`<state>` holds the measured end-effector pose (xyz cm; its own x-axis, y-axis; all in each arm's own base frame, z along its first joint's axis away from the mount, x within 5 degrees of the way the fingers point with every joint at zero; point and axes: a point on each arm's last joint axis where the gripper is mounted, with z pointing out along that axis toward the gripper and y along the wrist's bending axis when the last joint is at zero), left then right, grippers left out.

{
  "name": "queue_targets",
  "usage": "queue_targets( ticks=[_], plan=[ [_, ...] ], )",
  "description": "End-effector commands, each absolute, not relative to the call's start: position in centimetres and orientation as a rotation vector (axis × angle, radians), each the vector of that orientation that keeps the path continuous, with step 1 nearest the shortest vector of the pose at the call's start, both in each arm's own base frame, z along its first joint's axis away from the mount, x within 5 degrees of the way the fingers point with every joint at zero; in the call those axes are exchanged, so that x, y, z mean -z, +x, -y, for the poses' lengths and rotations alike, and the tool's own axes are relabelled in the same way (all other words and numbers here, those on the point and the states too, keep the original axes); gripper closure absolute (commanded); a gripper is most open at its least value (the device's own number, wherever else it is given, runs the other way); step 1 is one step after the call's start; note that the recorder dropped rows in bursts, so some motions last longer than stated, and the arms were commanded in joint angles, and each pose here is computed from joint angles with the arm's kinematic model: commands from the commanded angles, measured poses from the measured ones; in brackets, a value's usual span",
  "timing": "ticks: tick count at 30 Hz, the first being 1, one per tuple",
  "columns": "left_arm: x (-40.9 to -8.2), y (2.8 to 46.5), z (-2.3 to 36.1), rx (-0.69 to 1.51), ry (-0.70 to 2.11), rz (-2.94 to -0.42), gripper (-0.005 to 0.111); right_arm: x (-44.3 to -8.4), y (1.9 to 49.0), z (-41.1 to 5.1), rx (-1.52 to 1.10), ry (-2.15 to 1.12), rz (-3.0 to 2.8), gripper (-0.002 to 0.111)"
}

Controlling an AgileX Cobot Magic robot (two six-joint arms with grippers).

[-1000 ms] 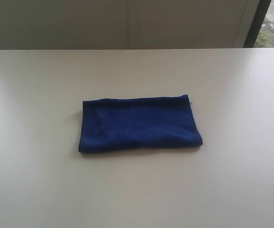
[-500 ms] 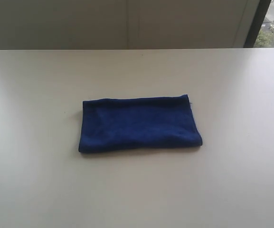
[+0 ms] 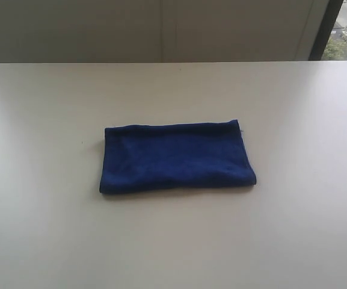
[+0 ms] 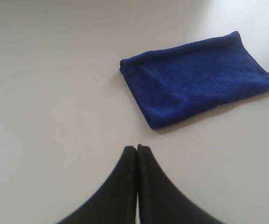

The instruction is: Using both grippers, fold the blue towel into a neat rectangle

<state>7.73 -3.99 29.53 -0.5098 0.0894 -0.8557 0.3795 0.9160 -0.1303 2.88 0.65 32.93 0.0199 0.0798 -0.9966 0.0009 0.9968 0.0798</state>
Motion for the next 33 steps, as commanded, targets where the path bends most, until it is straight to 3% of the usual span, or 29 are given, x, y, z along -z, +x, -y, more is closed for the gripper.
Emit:
queue_targets(
  ticks=[1,9,33],
  plan=[
    [-29.3,7.6,3.9,0.367,0.336,-2.096,0.107,-31.7,3.3,-0.5,-0.048,0.067,-1.578,0.108],
    [-29.3,7.6,3.9,0.367,0.336,-2.096,0.107,-29.6,3.6,-0.3,0.001,0.06,-1.603,0.108],
    [-29.3,7.6,3.9,0.367,0.336,-2.096,0.107,-29.1,3.0,0.1,0.041,0.087,-1.567,0.108]
  ],
)
